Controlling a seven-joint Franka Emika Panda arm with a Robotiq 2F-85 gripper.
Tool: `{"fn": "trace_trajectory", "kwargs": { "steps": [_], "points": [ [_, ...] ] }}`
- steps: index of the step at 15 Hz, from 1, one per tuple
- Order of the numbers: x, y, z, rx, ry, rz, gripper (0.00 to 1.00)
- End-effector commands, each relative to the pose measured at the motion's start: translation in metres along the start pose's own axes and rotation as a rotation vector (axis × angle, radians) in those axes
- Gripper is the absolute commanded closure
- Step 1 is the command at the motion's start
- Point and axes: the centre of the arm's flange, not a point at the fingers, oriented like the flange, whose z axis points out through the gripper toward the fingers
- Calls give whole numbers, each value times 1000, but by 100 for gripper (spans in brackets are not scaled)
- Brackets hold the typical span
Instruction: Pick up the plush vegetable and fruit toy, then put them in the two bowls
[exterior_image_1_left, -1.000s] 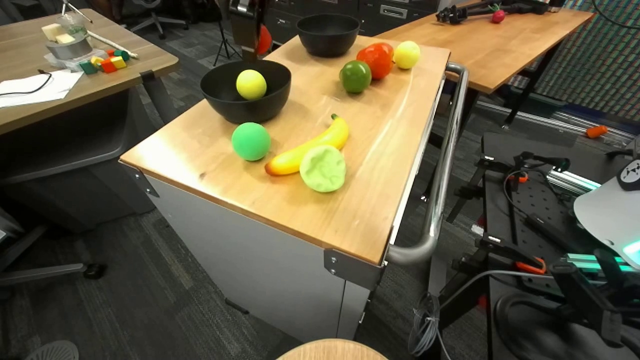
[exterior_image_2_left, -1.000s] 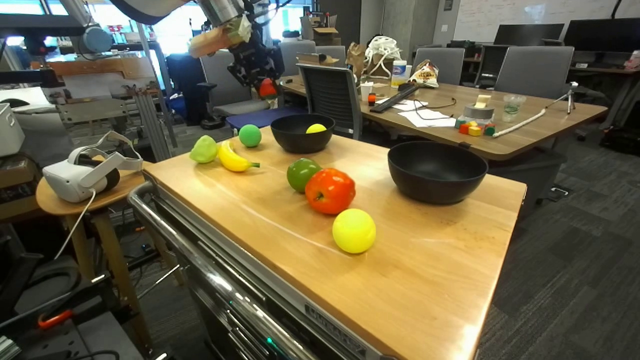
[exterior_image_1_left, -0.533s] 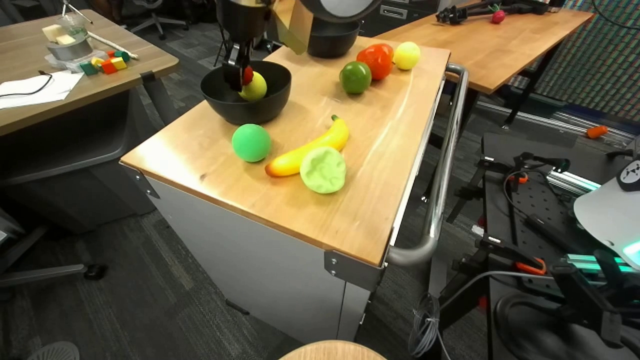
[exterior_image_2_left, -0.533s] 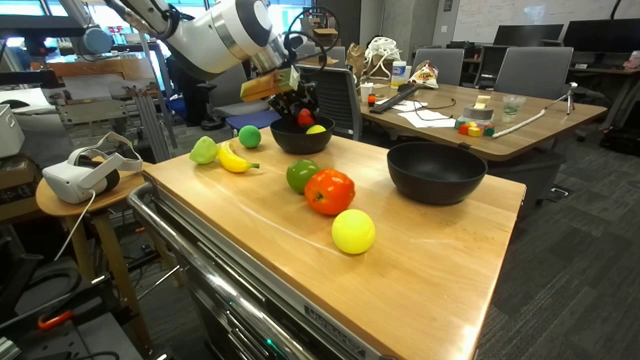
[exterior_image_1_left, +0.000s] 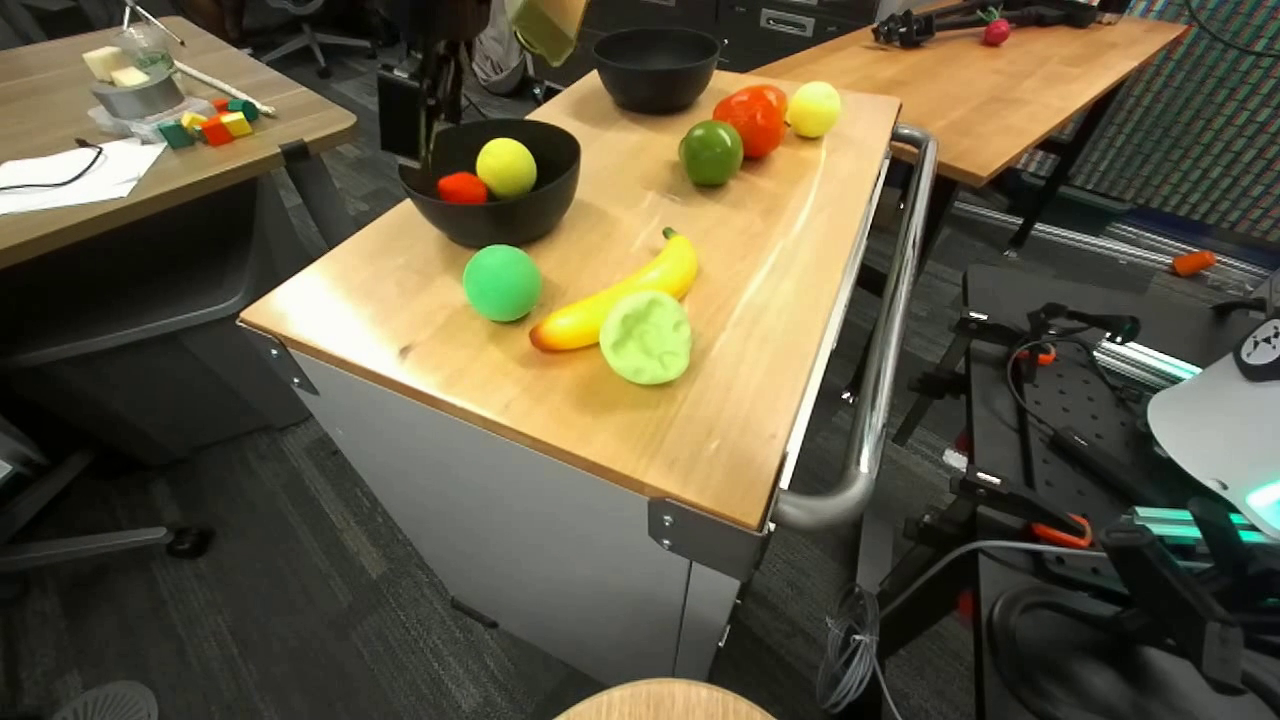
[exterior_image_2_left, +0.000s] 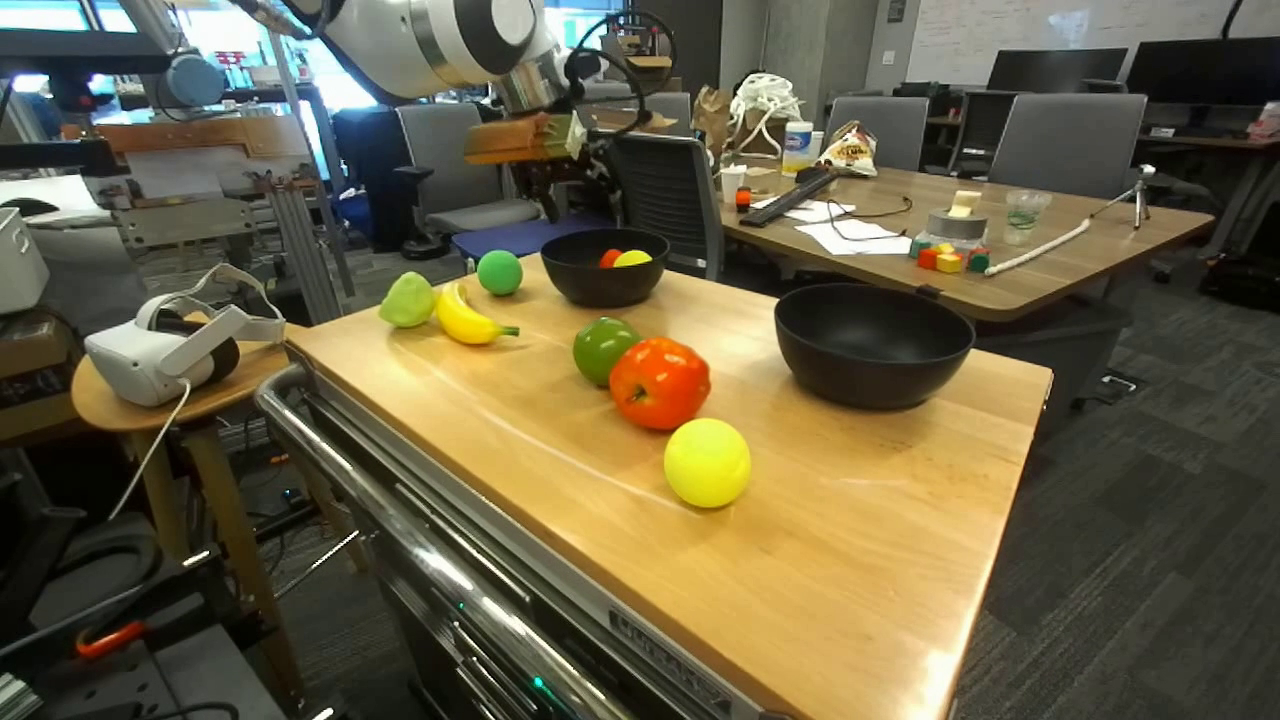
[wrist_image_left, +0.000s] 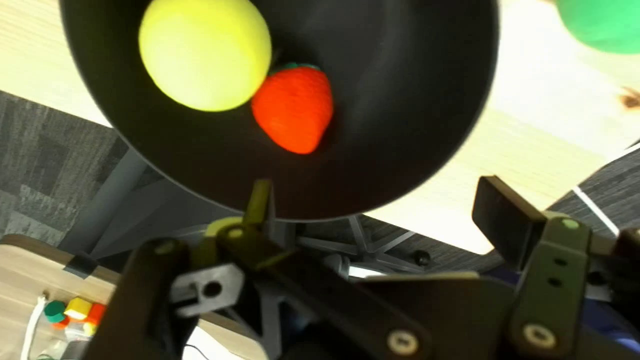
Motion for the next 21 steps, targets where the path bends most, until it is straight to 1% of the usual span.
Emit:
{"fn": "trace_trajectory", "kwargs": {
  "steps": [1,3,4,5,6,8,10,12,14,16,17,21],
  "points": [
    [4,-14,-53,54,-104,-38,0],
    [-4,-27,-62,96,-206,-57,0],
    [-8,-33,-60,139,-254,-64,0],
    [-9,-31,-49,89,-200,-43,0],
    [-12,-36,-52,111,-230,-52,0],
    [-14,-40,-47,146,-248,-43,0],
    [-17,-44,-32,163,-274,6,0],
    [-19,-48,-21,190,-285,80,0],
    [-22,-51,-12,225,-299,163,0],
    [-25,-54,-7,238,-310,209,0],
    [-27,-52,-4,221,-328,152,0],
    [-29,-53,0,221,-342,175,0]
  ]
}}
